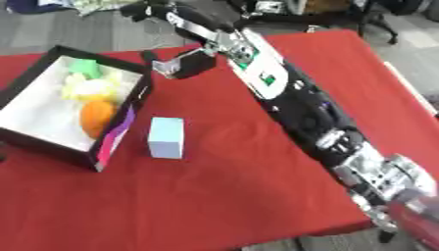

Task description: Pick up objects on the table and place them in the box.

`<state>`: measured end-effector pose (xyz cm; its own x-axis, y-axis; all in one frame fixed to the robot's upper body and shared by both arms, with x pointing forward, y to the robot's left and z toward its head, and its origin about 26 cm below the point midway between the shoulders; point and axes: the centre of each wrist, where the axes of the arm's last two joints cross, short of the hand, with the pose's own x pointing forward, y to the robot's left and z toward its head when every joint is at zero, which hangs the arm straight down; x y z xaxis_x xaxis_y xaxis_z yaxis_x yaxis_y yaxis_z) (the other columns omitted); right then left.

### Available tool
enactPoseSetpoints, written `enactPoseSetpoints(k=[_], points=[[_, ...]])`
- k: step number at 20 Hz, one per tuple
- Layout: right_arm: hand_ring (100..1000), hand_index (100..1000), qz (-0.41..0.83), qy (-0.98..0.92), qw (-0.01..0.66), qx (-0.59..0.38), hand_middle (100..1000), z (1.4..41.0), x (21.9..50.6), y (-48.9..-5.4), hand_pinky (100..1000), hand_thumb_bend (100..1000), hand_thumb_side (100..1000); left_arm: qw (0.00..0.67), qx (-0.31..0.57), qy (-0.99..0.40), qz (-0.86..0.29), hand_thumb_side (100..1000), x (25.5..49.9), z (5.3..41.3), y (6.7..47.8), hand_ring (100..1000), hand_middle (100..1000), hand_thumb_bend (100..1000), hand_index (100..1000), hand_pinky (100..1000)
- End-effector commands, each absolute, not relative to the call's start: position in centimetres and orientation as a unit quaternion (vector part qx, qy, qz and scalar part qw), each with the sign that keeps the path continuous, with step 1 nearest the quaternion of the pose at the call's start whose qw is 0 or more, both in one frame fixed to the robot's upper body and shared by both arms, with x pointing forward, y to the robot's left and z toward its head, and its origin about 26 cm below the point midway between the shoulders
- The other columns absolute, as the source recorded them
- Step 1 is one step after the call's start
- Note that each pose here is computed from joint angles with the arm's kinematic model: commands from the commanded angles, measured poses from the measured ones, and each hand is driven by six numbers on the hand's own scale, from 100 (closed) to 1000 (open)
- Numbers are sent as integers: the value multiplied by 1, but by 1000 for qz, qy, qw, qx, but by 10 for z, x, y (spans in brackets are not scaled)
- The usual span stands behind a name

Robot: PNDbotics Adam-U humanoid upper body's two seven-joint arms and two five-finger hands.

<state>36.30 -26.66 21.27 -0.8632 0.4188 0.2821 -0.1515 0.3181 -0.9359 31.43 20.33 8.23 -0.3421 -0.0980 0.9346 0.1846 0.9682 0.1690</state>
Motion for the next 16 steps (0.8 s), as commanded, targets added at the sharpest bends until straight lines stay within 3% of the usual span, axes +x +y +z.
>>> enactPoseSetpoints(k=[1,2,3,6,16], points=[[890,952,624,-744,223,-84,863,232,333,-268,1000,100,474,565,3,-817,-115,932,316,88,215,745,598,100,726,745],[883,944,637,-731,231,-80,852,228,327,-269,996,100,509,565,9,-817,-112,932,316,88,217,745,598,100,726,745],[872,930,651,-715,243,-78,836,223,323,-270,991,100,616,565,13,-818,-109,931,316,89,218,745,598,100,726,745],[874,934,691,-658,291,-75,842,199,323,-276,994,100,793,562,18,-820,-105,929,316,90,220,745,598,100,726,745],[940,982,727,-572,356,-134,940,122,382,-260,1000,100,871,561,10,-821,-108,929,316,91,214,746,598,100,726,746]])
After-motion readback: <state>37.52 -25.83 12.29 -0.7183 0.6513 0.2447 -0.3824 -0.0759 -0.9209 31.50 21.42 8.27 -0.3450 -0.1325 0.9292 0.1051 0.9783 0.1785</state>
